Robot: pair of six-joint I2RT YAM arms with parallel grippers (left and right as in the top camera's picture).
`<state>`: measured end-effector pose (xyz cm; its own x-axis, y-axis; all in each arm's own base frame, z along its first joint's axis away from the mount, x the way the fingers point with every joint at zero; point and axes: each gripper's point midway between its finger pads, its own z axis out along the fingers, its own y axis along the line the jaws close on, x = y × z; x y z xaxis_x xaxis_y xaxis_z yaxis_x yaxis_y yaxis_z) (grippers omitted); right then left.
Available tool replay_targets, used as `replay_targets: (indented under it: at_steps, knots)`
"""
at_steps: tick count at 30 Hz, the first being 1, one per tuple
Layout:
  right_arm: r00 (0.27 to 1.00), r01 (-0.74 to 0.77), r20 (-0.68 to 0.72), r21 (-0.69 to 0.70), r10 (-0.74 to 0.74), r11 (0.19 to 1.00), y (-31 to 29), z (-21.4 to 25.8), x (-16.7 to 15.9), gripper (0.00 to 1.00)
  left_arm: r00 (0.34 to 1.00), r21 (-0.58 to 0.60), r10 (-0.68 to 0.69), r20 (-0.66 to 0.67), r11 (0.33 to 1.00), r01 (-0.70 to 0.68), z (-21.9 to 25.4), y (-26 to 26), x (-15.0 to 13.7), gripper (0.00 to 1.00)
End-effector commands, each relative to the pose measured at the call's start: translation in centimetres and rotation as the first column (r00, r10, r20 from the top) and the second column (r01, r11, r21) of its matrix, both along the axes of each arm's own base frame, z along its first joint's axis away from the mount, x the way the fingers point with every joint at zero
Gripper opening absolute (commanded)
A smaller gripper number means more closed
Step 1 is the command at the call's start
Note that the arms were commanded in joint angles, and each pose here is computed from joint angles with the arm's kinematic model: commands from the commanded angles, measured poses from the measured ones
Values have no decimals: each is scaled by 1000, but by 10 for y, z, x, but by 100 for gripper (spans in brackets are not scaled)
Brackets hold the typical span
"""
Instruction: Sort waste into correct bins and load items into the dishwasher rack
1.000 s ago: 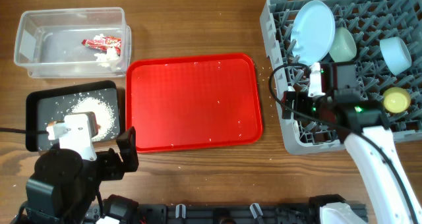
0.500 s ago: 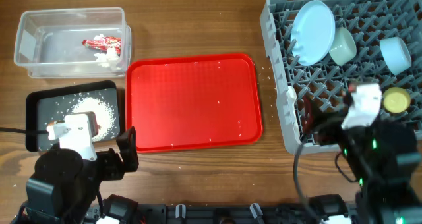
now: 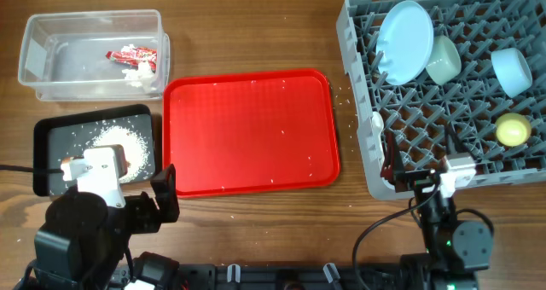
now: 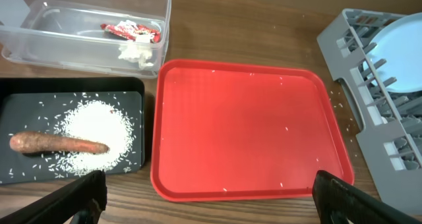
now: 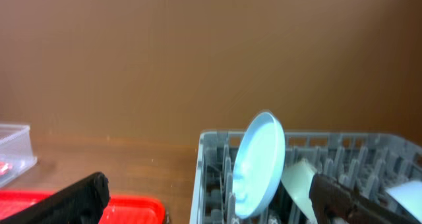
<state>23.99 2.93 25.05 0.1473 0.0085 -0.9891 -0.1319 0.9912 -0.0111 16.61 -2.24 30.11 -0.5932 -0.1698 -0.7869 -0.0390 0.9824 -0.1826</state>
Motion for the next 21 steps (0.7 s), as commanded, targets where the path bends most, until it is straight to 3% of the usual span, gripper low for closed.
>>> replay_targets:
  at_steps: [1,5,11,21]
  knots:
    - [998,1,68,14,-2,1000,-1,-10,-3,100,1000,4,10,4,1000,-10,0,2,0,100]
    - [998,16,63,10,-16,1000,-4,-24,0,100,1000,4,10,4,1000,-10,0,2,0,100]
    - [989,31,-146,1,-30,1000,-7,-75,6,100,1000,4,10,4,1000,-10,0,2,0,100]
    - [988,25,-153,1,-24,1000,-6,-77,6,100,1000,4,10,5,1000,-10,0,2,0,100]
